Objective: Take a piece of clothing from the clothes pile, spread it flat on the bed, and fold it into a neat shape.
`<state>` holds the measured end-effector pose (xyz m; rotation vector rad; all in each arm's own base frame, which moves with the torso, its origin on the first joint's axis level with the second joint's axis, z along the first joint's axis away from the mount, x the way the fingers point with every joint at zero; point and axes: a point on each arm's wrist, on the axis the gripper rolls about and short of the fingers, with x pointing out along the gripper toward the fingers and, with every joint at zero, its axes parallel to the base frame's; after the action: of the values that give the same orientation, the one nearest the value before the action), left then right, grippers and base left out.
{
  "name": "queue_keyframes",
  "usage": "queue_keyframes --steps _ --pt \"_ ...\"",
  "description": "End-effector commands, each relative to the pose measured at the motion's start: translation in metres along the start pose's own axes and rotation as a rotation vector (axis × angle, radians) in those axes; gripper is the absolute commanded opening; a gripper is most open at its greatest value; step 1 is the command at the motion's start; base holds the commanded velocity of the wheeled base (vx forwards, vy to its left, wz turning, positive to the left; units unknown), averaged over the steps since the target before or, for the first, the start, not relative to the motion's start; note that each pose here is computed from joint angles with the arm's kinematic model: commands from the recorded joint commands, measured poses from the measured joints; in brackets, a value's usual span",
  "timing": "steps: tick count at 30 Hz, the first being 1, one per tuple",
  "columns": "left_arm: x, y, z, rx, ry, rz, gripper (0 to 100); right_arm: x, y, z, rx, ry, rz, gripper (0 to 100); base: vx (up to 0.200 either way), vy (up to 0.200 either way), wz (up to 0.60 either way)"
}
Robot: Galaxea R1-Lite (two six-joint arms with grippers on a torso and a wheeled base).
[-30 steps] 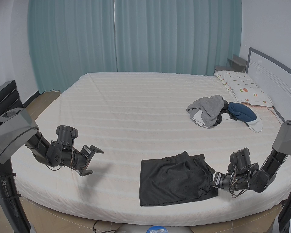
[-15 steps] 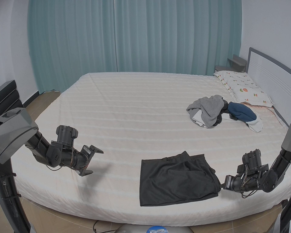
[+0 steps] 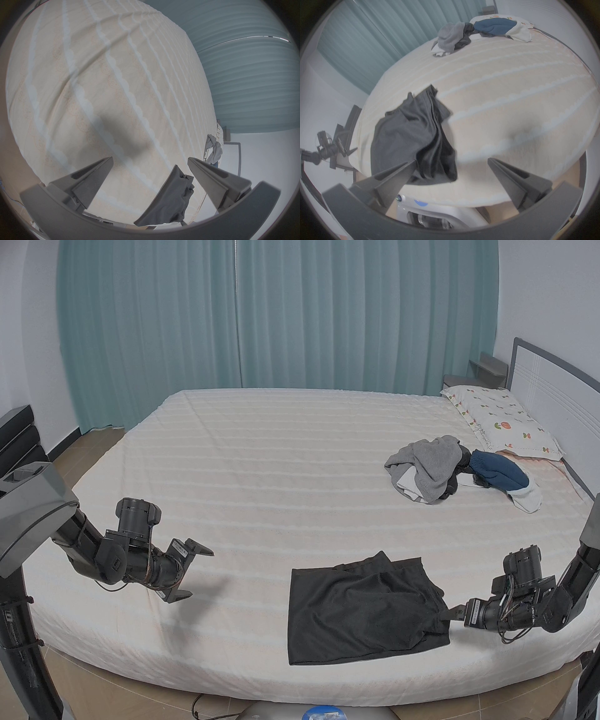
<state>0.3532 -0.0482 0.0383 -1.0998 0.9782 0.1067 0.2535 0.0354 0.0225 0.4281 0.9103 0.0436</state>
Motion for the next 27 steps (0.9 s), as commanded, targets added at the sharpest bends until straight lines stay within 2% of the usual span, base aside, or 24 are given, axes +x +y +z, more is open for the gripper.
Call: queue_keyframes --steps 1,5,10,13,17,27 --pt "0.001 0.000 0.000 0.001 -0.002 0.000 100 0.009 0.014 0.039 0.105 -0.109 0.082 100 0.000 0.000 0.00" --pt "-0.001 -0.001 0.003 -0.009 -0.008 -0.005 100 0.040 0.024 0.056 0.190 -0.110 0.122 100 0.050 0.000 0.00" --pt "0.000 0.000 0.000 -0.001 -0.004 0.002 100 0.072 0.023 0.058 0.204 -0.083 0.116 100 0.200 0.000 0.00" --pt "0.000 0.000 -0.001 0.001 0.001 0.003 100 0.086 0.028 0.058 0.214 -0.074 0.126 100 0.000 0.000 0.00" --pt "0.000 0.000 -0.001 0.000 0.000 0.003 100 0.092 0.031 0.064 0.234 -0.089 0.150 100 0.000 0.000 0.00" --pt "0.001 -0.001 -0.001 0.002 -0.001 0.002 100 0.088 0.039 0.057 0.217 -0.072 0.187 100 0.000 0.000 0.00"
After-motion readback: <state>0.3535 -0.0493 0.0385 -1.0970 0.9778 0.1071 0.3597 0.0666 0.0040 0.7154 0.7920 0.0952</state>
